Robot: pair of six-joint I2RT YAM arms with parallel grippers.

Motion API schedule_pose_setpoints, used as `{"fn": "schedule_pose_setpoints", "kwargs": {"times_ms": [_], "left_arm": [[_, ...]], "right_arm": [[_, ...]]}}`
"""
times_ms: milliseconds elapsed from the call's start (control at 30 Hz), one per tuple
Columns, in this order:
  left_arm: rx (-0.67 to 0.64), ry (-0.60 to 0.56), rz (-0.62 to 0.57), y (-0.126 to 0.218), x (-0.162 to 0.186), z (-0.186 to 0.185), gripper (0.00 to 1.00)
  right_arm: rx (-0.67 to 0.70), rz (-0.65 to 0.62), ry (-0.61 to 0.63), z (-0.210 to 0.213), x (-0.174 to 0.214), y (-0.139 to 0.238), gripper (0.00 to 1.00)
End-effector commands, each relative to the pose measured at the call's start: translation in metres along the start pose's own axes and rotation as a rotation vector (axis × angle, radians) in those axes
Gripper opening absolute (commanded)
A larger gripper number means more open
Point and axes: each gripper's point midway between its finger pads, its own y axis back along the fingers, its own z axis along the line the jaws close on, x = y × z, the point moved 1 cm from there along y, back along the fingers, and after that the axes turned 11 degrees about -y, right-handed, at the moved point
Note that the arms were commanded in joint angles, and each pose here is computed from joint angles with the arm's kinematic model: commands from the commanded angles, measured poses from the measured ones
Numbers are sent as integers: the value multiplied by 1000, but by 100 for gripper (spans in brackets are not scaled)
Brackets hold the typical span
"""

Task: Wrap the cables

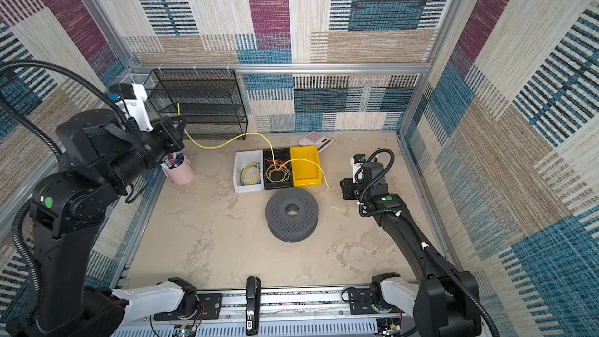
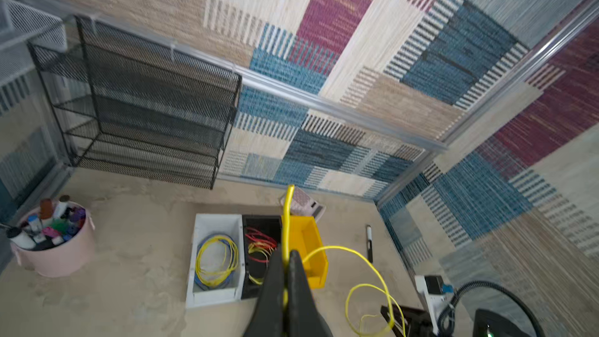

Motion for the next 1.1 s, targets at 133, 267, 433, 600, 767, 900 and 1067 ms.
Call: {"fn": "schedule_pose_setpoints", "kwargs": {"times_ms": [133, 267, 433, 600, 767, 900, 1067], "left_arm": [[128, 110, -98, 7, -11, -17, 0], [139, 127, -64, 2, 1, -18, 0], [139, 133, -63, 0, 10, -15, 0], [142, 138, -72, 4, 13, -14, 0], [143, 141, -55, 2, 21, -13, 0], [153, 138, -55, 7, 17, -15, 0], [157, 132, -53, 12, 16, -15, 0]], "right_arm": [[-130, 3, 36, 33, -8, 36, 58], [-329, -56, 79, 75, -22, 70, 60], [-610, -46, 137, 125, -23, 96, 66], [-509, -11, 205, 128, -15, 66, 71], [-434, -52, 273, 137, -23, 40, 72], [-337, -154, 346, 130, -39, 33, 74], [-298, -155, 414, 125, -41, 12, 76]]}}
